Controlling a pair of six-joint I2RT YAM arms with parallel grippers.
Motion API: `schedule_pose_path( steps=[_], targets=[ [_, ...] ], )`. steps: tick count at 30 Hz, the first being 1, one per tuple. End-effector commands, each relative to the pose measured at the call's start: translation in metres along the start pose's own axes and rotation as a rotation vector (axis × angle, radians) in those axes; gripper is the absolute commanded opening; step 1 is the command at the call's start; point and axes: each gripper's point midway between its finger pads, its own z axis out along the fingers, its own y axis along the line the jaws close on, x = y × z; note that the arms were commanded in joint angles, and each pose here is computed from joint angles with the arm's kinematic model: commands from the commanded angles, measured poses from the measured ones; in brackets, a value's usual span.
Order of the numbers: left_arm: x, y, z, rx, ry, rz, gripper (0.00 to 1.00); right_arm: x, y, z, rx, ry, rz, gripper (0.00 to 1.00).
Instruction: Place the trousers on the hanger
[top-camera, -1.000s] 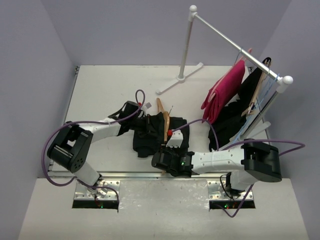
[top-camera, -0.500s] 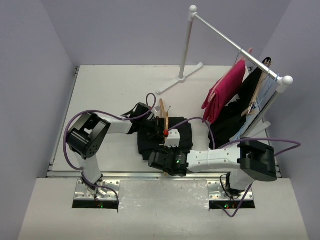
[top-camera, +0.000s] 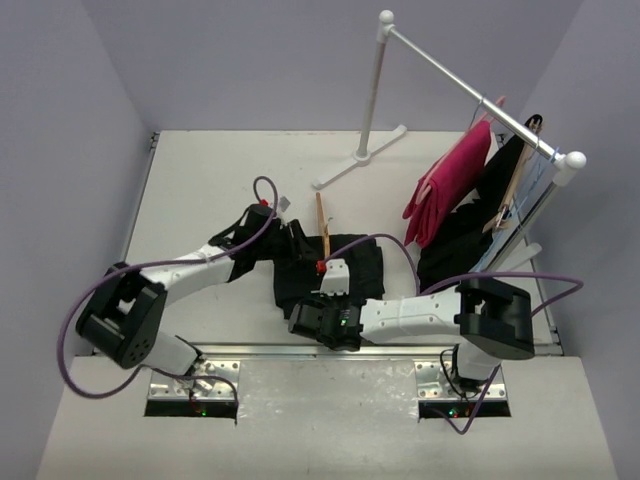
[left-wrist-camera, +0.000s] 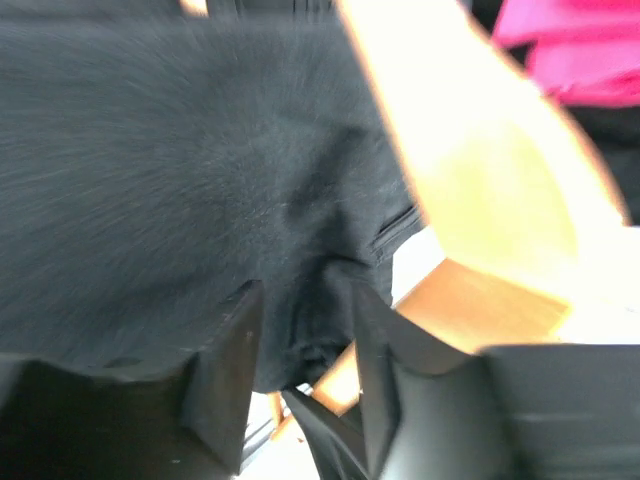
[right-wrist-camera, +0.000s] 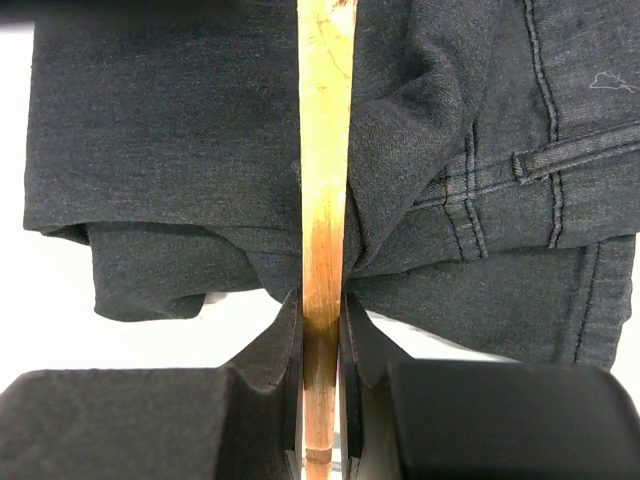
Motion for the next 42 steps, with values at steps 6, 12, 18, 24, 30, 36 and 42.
schedule_pose_path(
  steps=[6, 12, 18, 24, 30, 36, 42],
  targets=[
    [-0.035, 0.016, -0.065, -0.08, -0.302, -0.024, 0.54, 0.003, 0.016, 0.001, 0.05, 0.052, -0.022, 0.0],
    [-0.018, -0.002, -0.073, 0.128, -0.33, 0.009, 0.6, 0.005, 0.028, 0.003, -0.001, 0.031, -0.025, 0.0],
    [-0.018, -0.028, -0.087, 0.302, -0.39, 0.074, 0.66, 0.009, 0.035, 0.008, 0.009, 0.043, -0.081, 0.0],
    [-0.026, -0.045, -0.078, 0.327, -0.346, 0.127, 0.68, 0.013, 0.04, 0.01, -0.052, 0.043, -0.079, 0.0],
    [-0.021, -0.043, -0.061, 0.304, -0.277, 0.13, 0.68, 0.015, 0.046, 0.004, -0.171, 0.037, -0.095, 0.0],
    [-0.018, -0.033, -0.041, 0.182, -0.264, 0.125, 0.65, 0.024, 0.047, 0.003, -0.208, 0.064, -0.1, 0.0],
    [-0.016, -0.017, -0.03, 0.06, -0.277, 0.135, 0.65, 0.021, 0.048, -0.003, -0.277, 0.044, -0.121, 0.01]
  ],
)
